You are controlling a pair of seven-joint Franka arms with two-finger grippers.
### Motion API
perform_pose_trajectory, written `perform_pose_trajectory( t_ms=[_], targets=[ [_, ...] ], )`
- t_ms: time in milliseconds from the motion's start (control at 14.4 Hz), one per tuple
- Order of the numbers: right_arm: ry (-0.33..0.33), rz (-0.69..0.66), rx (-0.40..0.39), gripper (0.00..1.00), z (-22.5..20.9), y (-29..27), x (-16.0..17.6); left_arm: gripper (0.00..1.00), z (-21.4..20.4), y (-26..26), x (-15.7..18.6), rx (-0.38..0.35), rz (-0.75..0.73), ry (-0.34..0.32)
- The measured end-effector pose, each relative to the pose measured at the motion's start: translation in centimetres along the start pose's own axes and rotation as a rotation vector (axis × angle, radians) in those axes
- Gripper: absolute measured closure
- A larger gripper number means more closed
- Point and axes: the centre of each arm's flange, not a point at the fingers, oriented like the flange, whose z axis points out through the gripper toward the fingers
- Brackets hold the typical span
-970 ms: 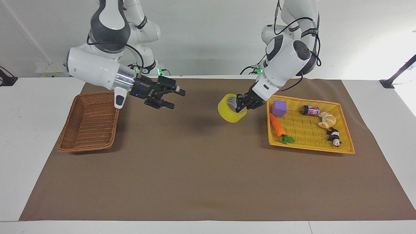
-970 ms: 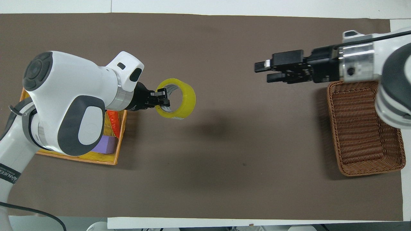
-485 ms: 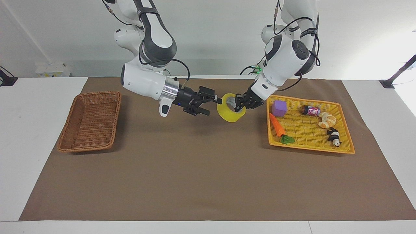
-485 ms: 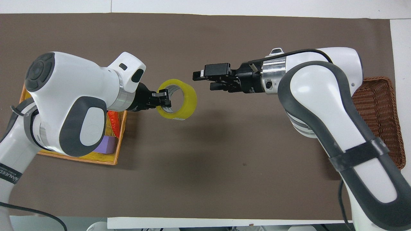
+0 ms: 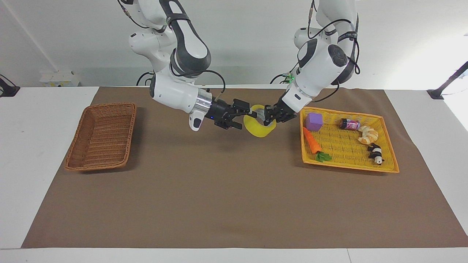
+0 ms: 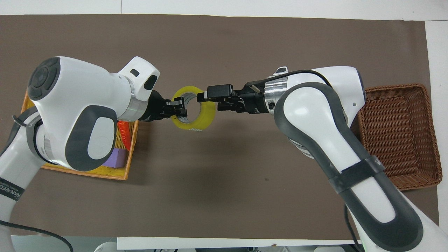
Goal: Move tape to another basket
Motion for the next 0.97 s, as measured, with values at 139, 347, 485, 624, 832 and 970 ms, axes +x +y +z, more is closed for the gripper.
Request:
perform_pose_trajectory(
  t_ms=[139, 347, 485, 624, 832, 970],
  targets=[
    [-0.003, 0.000, 0.001, 0.00, 0.05, -0.03, -0.05, 0.78, 0.06, -0.02, 0.02, 0.000, 0.000, -0.001],
    [-0.022, 0.000, 0.005, 0.04, 0.23, -0.08, -0.27, 0.78, 0.08, -0.05, 0.04, 0.001, -0.001, -0.001],
    [-0.023, 0.000, 0.006, 0.09, 0.23, -0.10, -0.28, 0.78, 0.07, -0.11, 0.09, 0.001, -0.002, -0.001],
    [-0.024, 0.000, 0.006, 0.11, 0.23, -0.11, -0.29, 0.78, 0.07, -0.14, 0.11, 0.001, -0.003, -0.001],
    [-0.025, -0.001, 0.006, 0.17, 0.26, -0.17, -0.34, 0.78, 0.05, -0.21, 0.16, 0.001, -0.004, -0.001],
    [-0.029, -0.003, 0.006, 0.18, 0.44, -0.26, -0.47, 0.78, 0.05, -0.20, 0.16, 0.001, -0.004, -0.001]
  ],
)
